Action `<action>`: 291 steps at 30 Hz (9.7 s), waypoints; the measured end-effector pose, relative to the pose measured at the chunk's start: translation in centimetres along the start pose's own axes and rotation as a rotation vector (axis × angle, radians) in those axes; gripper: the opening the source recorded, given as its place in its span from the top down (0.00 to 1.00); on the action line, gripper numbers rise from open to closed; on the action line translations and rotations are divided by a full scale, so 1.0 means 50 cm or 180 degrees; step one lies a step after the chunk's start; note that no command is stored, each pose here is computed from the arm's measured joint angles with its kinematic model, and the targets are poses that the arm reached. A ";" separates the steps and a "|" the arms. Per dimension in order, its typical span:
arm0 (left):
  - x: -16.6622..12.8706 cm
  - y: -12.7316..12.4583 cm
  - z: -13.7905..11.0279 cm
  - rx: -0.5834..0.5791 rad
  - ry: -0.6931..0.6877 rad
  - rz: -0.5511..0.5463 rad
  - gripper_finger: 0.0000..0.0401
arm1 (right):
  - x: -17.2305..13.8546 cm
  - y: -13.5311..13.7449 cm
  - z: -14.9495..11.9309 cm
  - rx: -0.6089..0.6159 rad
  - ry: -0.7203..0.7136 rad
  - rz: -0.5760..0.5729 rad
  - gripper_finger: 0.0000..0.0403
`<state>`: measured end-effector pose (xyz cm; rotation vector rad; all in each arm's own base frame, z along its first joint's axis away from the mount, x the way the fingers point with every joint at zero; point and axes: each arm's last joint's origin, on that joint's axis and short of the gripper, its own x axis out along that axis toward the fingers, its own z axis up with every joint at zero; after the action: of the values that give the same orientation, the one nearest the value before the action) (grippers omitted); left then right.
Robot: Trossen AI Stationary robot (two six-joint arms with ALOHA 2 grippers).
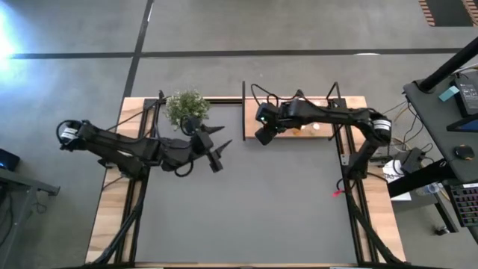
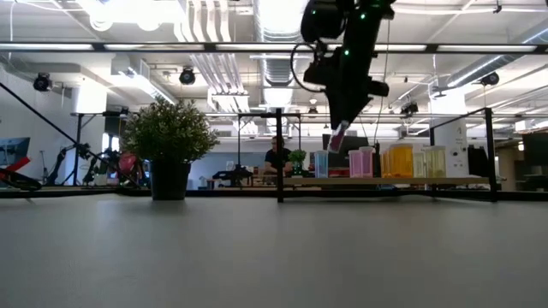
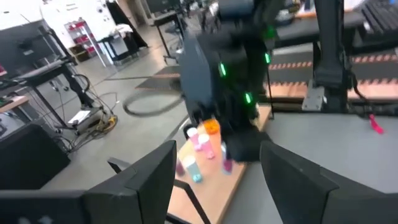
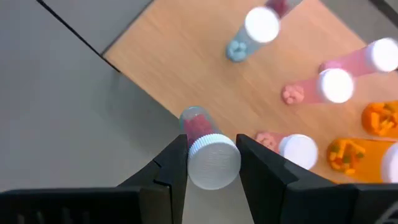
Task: Pick and place medicine bottles onto shelf by color
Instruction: Put the blue pill bottle on the shelf aligned with the other blue pill bottles, then return to Home Position
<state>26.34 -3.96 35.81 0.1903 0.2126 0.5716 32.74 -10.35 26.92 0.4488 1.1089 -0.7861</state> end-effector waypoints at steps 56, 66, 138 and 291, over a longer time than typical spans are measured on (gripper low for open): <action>-0.009 0.028 0.012 -0.0119 -0.0075 0.0124 0.46 | 0.109 -0.007 0.035 -0.1317 0.0185 -0.0097 0.70; -0.009 0.028 0.012 -0.0117 -0.0075 0.0126 0.46 | 0.109 -0.007 0.034 -0.1316 0.0186 -0.0096 0.70; -0.174 0.189 0.000 -0.0640 -0.0202 -0.0021 0.46 | -0.187 -0.040 0.029 -0.1132 -0.1225 0.0354 0.65; -0.151 0.104 -0.432 -0.0957 -0.0758 -0.1056 0.46 | 0.014 -0.144 -0.449 0.0223 -0.3462 0.2737 0.65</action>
<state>12.03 -1.27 17.40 -0.0695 -0.0745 0.2421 13.59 -0.11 17.73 0.4105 -0.1628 -0.1968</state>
